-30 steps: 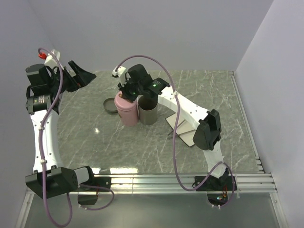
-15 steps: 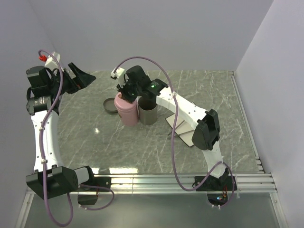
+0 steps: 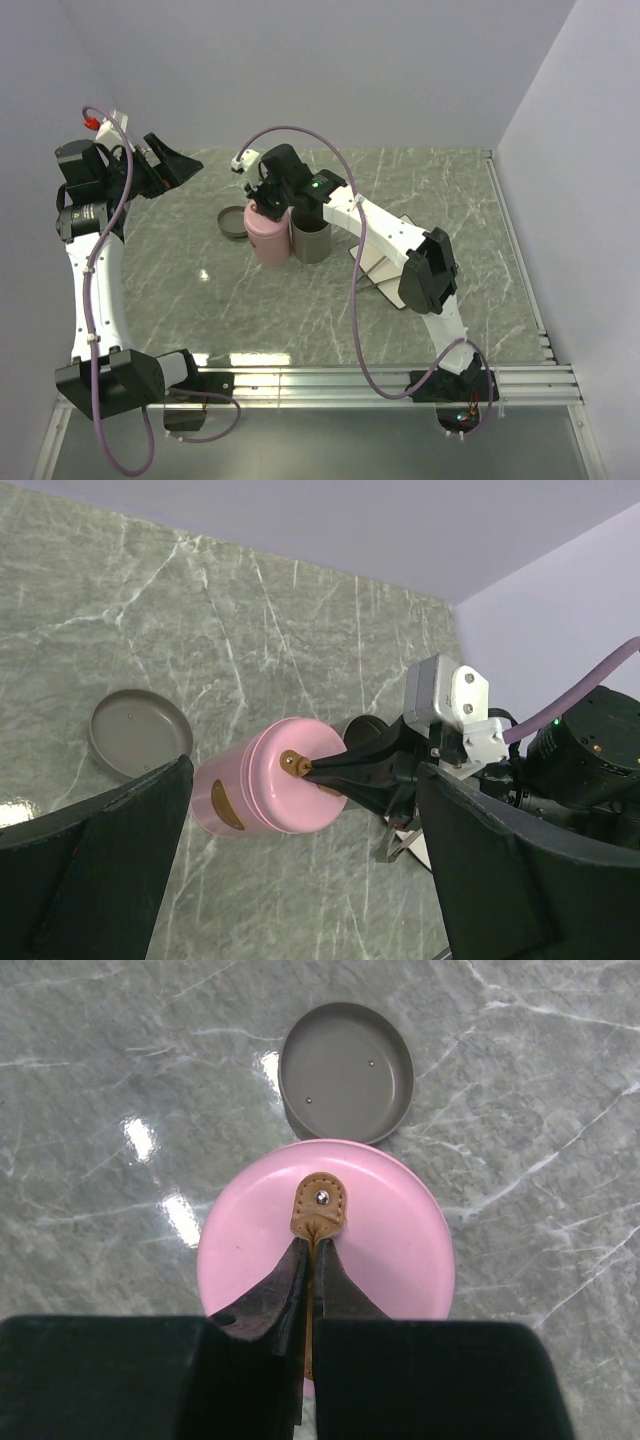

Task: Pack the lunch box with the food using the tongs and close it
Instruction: Close the box lid on the packing box.

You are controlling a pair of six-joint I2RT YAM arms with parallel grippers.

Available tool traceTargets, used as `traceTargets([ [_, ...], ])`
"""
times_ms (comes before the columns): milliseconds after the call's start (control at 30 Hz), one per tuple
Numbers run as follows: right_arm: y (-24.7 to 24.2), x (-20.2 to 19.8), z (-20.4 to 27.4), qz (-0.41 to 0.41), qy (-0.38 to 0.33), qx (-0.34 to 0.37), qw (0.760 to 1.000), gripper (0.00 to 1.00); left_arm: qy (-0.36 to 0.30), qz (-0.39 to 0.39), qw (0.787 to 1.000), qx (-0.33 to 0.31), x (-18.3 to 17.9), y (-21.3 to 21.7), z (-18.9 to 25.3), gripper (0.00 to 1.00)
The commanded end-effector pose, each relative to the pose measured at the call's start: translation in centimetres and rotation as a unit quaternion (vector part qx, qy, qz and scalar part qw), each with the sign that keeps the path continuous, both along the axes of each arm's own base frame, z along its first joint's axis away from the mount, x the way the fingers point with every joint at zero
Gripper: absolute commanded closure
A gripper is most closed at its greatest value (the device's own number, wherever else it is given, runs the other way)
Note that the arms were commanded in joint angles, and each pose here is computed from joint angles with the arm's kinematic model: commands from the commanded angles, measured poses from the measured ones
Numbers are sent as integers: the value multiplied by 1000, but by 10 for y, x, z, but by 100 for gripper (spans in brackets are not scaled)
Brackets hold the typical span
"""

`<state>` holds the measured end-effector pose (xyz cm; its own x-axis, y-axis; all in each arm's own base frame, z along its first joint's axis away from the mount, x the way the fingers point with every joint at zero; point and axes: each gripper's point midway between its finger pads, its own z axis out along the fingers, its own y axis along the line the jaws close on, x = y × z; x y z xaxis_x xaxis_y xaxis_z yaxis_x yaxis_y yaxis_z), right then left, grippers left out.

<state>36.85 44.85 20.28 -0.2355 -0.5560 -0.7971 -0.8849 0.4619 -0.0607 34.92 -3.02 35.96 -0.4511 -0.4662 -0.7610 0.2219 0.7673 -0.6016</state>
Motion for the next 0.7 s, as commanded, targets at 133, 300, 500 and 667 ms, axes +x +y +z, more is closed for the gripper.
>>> traceTargets([
  [133, 7, -2, 6, 8, -9, 12, 1000, 100, 1, -13, 1000, -8, -1, -2, -7, 1],
  [300, 10, -5, 5, 15, 2, 21, 1000, 100, 18, -25, 999, -36, 1, -1, -15, 1],
  [500, 14, -11, 16, 34, 25, 50, 998, 100, 16, -30, 999, -41, 1, -2, -14, 1],
  [667, 15, -13, 37, 35, 18, 68, 997, 100, 17, -31, 999, -42, 0, -2, -16, 1],
])
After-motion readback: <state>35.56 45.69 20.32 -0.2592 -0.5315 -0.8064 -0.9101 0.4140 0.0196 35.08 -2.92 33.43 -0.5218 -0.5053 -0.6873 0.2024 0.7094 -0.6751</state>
